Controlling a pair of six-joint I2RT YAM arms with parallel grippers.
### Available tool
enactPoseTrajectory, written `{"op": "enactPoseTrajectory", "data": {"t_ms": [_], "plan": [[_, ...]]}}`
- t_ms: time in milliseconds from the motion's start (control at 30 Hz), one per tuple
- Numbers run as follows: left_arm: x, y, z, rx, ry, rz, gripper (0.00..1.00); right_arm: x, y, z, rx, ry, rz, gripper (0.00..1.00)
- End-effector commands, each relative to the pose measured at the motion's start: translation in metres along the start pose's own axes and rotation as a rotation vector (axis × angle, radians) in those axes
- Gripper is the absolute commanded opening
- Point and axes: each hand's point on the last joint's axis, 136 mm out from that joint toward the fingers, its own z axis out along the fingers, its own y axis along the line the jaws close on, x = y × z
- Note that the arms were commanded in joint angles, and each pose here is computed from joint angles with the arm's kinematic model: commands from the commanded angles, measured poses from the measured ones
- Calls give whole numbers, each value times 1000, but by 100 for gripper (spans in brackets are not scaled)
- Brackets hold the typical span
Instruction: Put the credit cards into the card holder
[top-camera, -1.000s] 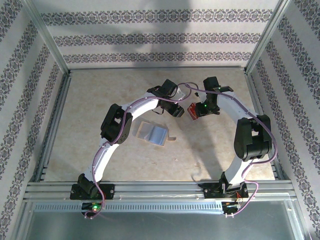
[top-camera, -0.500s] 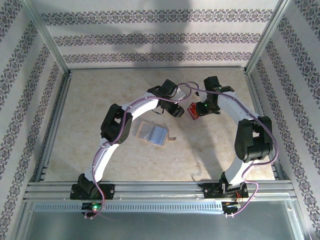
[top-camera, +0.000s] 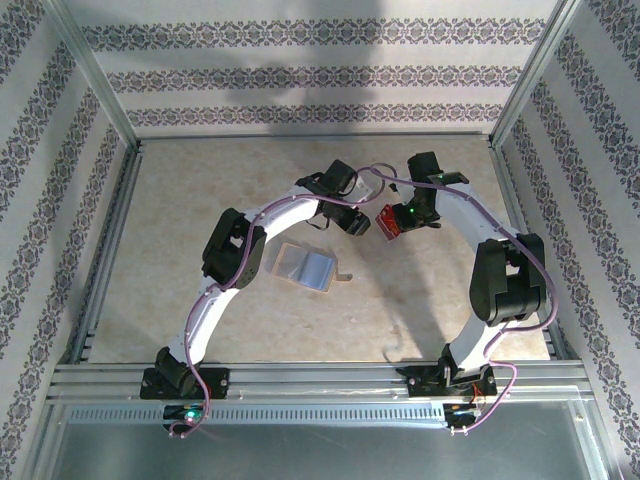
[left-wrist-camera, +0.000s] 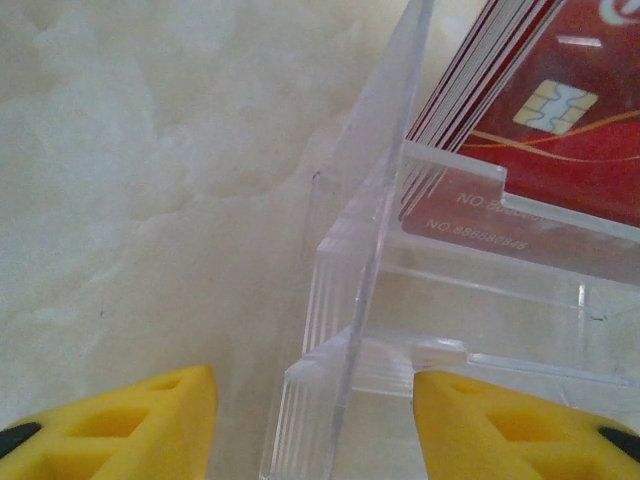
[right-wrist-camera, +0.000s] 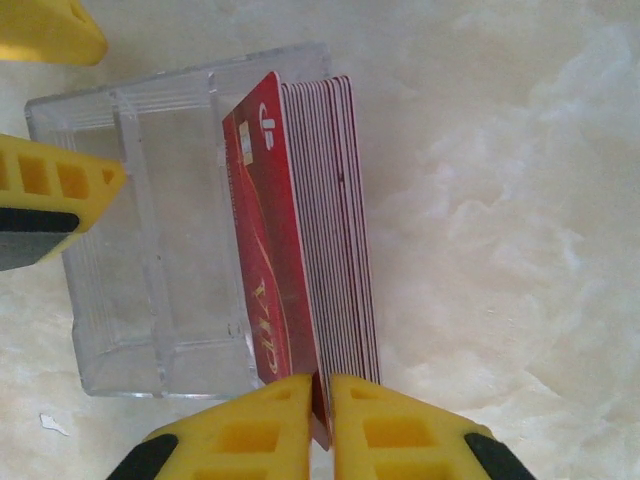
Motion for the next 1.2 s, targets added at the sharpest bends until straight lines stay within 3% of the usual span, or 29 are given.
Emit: {"op": "enactPoseTrajectory", "data": {"t_ms": [0,300,833,1033,1167], "plan": [[44,-9,26,-1,134,16,55,-4,2,-9,1,-13,-13,8],[45,-9,26,-2,136,20,55,-7,9,-14,-32,-25,-23,0],[43,-10,23,0,137,24,55,-10,28,-35,-113,-63,-36,0],[14,-18,-3,4,81,54,63,-10,31,-65,-126,-100,-26,0],[-21,-30,-41,23,-2,74,69,-15,37,-97,-189,-185,10,0]]}}
